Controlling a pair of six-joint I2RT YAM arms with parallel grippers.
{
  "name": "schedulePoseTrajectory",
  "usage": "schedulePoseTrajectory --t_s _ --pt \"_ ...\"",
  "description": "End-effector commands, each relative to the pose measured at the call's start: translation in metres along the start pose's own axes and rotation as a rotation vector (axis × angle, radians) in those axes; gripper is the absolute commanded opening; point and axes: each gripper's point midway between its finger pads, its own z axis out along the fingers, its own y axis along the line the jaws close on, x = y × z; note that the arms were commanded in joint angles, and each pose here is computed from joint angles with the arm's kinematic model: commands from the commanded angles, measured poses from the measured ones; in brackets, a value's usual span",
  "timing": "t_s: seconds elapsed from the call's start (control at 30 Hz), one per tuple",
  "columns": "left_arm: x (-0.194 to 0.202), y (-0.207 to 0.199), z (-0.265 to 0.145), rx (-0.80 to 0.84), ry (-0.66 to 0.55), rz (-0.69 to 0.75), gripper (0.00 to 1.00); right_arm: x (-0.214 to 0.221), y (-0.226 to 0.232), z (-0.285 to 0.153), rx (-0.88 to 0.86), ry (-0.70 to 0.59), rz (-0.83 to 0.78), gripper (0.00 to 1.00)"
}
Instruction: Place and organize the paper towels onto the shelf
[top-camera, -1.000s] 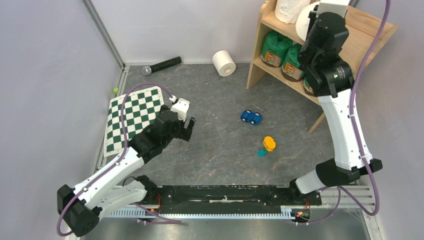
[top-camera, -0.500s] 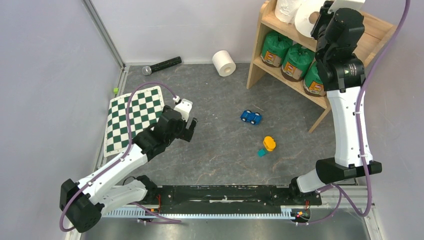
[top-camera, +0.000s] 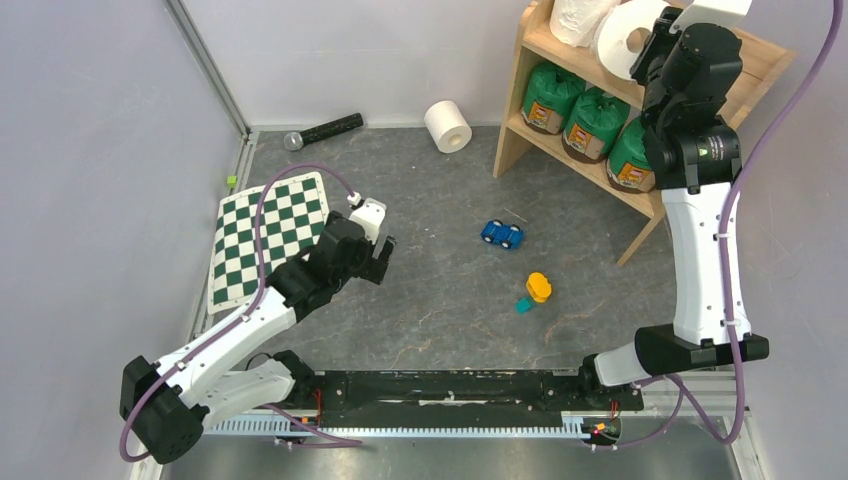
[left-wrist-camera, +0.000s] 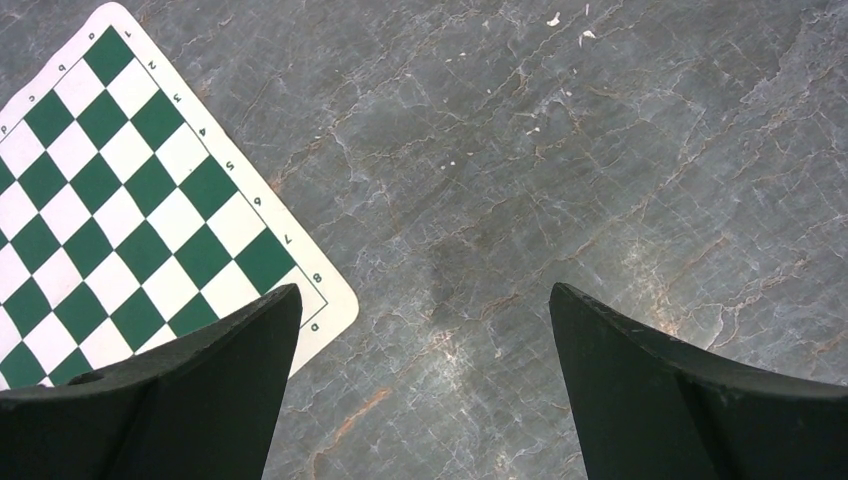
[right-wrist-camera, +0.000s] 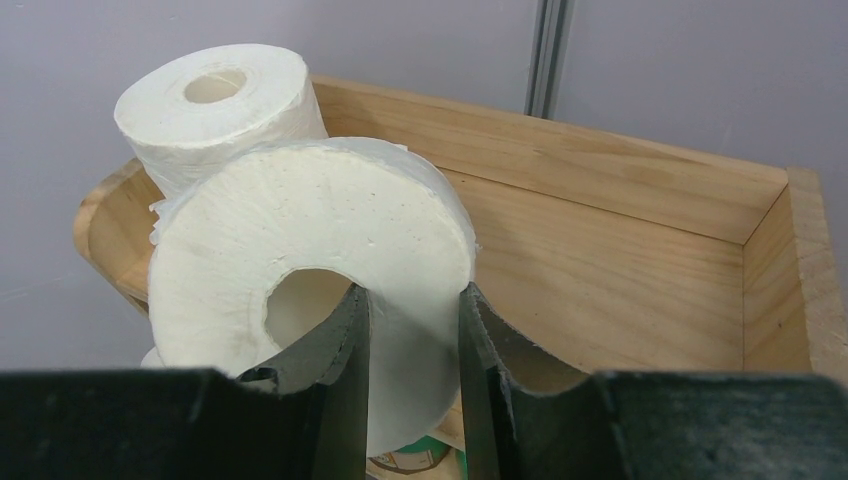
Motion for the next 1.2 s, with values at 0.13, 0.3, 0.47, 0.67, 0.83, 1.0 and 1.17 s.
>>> schedulePoseTrajectory --t_s 0.13,0.3,0.47,0.67,0.83,1.0,1.17 --pt "-0.026 0.004 -0.009 -0.022 -0.045 -0.028 1.00 -0.039 -0.020 -0.019 0.055 -0.110 0.100 0.33" --pt "-0.034 0.010 -0.014 -0.045 -0.051 -0.029 1.00 -0.039 -0.033 -0.026 0.112 -0.116 0.108 0.34" --pt "-0.033 0.012 -0.014 -0.055 -0.050 -0.030 1.00 -0.041 -0.030 -0.025 0.095 -0.120 0.108 0.39" --pt "-0.030 0.012 -0.012 -0.061 -0.047 -0.029 1.00 -0.038 -0.025 -0.019 0.081 -0.113 0.107 0.46" --pt "-0.027 0.011 -0.010 -0.060 -0.043 -0.029 1.00 -0.037 -0.021 -0.010 0.075 -0.109 0.097 0.51" --pt "-0.026 0.011 -0.009 -0.060 -0.042 -0.030 1.00 -0.042 -0.016 -0.004 0.049 -0.123 0.080 0.66" --pt "-0.023 0.010 -0.007 -0.061 -0.036 -0.026 1.00 -0.053 -0.010 -0.007 -0.005 -0.174 0.070 0.77"
